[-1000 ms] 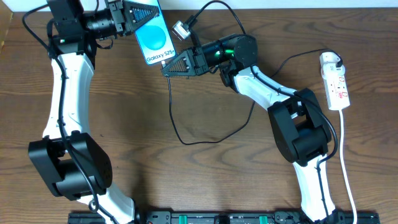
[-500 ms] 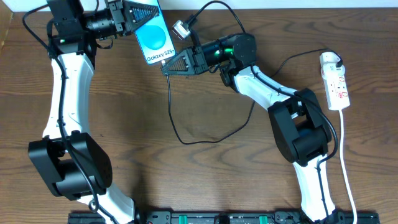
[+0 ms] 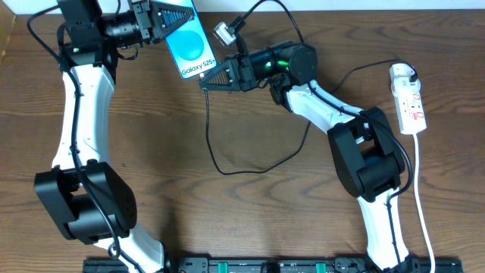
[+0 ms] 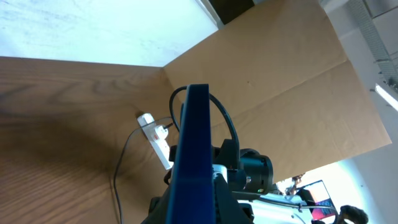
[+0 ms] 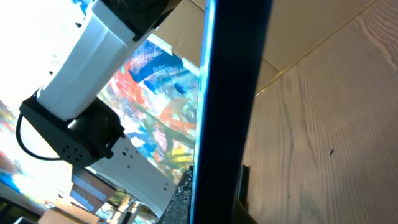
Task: Plug charger to phone and switch on socket
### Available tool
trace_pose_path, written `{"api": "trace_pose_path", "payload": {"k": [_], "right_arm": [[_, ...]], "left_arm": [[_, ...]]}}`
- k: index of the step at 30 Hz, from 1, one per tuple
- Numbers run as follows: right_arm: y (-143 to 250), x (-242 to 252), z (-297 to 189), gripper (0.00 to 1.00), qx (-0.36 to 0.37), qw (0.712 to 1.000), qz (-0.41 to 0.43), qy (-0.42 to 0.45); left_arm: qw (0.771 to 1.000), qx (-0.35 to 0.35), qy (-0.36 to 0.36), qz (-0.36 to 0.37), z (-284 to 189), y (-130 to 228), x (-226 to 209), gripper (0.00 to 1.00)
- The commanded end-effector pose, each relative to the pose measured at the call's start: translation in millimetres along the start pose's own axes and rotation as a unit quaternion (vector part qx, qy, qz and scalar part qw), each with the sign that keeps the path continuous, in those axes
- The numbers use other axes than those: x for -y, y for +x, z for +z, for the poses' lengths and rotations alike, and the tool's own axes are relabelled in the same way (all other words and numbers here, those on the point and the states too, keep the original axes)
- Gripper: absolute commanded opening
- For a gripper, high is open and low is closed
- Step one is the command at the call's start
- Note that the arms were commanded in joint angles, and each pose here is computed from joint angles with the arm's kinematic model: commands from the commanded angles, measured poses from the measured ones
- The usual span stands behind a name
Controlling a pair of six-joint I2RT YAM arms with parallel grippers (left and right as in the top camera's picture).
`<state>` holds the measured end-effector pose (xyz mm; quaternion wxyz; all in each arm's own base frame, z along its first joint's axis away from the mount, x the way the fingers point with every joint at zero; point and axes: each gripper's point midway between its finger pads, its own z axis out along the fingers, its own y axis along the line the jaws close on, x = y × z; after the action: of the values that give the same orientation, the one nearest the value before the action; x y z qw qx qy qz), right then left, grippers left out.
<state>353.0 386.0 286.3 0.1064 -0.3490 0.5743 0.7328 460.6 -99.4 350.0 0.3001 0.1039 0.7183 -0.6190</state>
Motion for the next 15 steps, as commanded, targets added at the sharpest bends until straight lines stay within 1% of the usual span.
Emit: {"api": "trace_pose_path", "payload": {"k": [1,10,13,14,15], "right_arm": [[-40.6,-10.2,-18.0,0.01,0.097,0.994,-0.045,0.000],[-37.7,-7.9,-17.8,0.01,0.087,0.995,-0.040,0.003],[-38.2,-7.6,-19.0,0.13,0.088,0.995,-0.040,0.003],[-38.4,-7.6,-19.4,0.18,0.089,0.995,-0.040,0.004],[-38.4,-7.6,-19.4,0.25,0.089,0.995,-0.040,0.004]], "left_arm": [[0.998,-0.039,0.048,0.012,4.6,15.4,27.3,0.08],[0.998,-0.039,0.048,0.005,4.6,16.2,26.6,0.07],[0.998,-0.039,0.048,0.005,4.6,16.2,26.6,0.07],[0.998,-0.039,0.048,0.005,4.6,16.2,26.6,0.08],[0.998,-0.039,0.048,0.005,4.6,16.2,26.6,0.07]]}}
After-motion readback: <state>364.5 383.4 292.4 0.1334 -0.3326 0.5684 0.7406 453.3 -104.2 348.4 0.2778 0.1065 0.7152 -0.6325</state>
